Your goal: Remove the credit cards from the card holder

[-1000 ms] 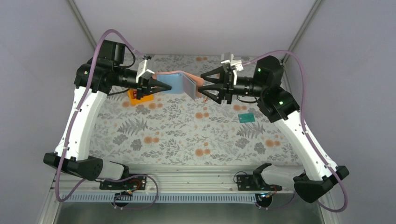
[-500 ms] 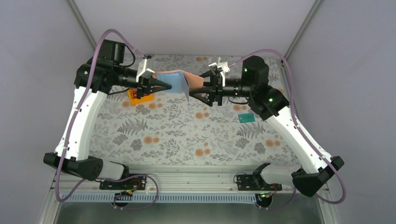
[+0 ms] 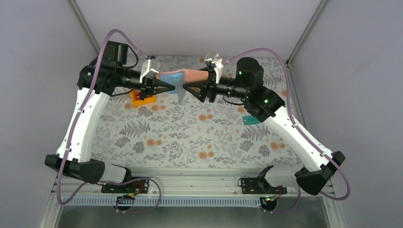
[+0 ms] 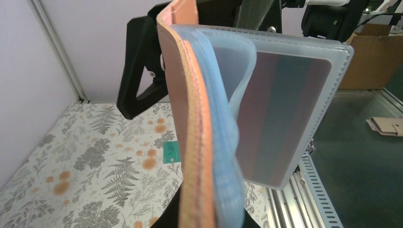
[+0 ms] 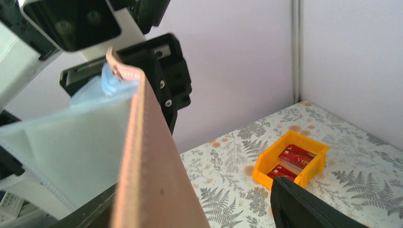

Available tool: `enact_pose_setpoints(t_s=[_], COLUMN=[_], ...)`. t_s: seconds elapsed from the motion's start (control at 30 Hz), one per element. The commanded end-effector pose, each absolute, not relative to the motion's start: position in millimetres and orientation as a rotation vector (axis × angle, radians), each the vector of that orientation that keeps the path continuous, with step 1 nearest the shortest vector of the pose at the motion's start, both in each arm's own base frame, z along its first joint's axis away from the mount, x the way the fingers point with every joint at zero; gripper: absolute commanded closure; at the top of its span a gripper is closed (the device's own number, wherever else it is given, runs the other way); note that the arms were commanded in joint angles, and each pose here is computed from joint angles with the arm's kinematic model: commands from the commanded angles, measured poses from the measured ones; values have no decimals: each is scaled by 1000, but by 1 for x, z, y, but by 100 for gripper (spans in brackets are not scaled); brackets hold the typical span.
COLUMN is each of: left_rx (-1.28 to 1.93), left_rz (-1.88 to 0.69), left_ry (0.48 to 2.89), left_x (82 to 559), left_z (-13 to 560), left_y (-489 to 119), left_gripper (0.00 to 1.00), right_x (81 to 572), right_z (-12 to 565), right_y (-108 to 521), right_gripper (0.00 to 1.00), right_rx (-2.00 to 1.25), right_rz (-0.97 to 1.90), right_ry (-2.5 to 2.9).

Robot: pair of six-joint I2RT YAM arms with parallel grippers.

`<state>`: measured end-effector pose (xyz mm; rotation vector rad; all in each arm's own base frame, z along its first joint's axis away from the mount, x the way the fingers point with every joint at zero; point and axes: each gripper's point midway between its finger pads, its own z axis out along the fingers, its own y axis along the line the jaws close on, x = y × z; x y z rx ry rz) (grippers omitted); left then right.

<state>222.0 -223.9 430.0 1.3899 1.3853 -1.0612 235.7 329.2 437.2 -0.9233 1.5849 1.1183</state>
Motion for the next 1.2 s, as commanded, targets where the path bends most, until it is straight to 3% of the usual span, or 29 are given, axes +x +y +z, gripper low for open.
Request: enact_pose_setpoints(t_s=[0.0,0.33,0.63,0.8,0.93,1.03,1.17], left_rx=[1394,1394,1409,1413,1414,1416,1422], left_rz=[-1091,-1123,-1139,-1143,-1143,-1146,-1155], left_ry=[1342,1337,1310,1298,1300,1301,1295], left_x=[217,216,211,210,209,208,206], left_z=[434,432,432,435,433,431,428], left_y=[-225,-226,-226,-226,-225,-225,-225], left_gripper=[97,97,97,97,95,87,63], right_x=[246,246,229,229,230,231,226], right_z=[465,454,460,458,460,465,469], right_y=[334,359,353,348,341,335,334], right_gripper=[29,33,69,95,96,96,96], right_rx=[-833,-906,-981,-999,-979,-955,-961], right_rz=[1099,1132,1118,1080,1043,1024,1051], right_ry=[1515,1538,1474,1490,1498,1493,1475])
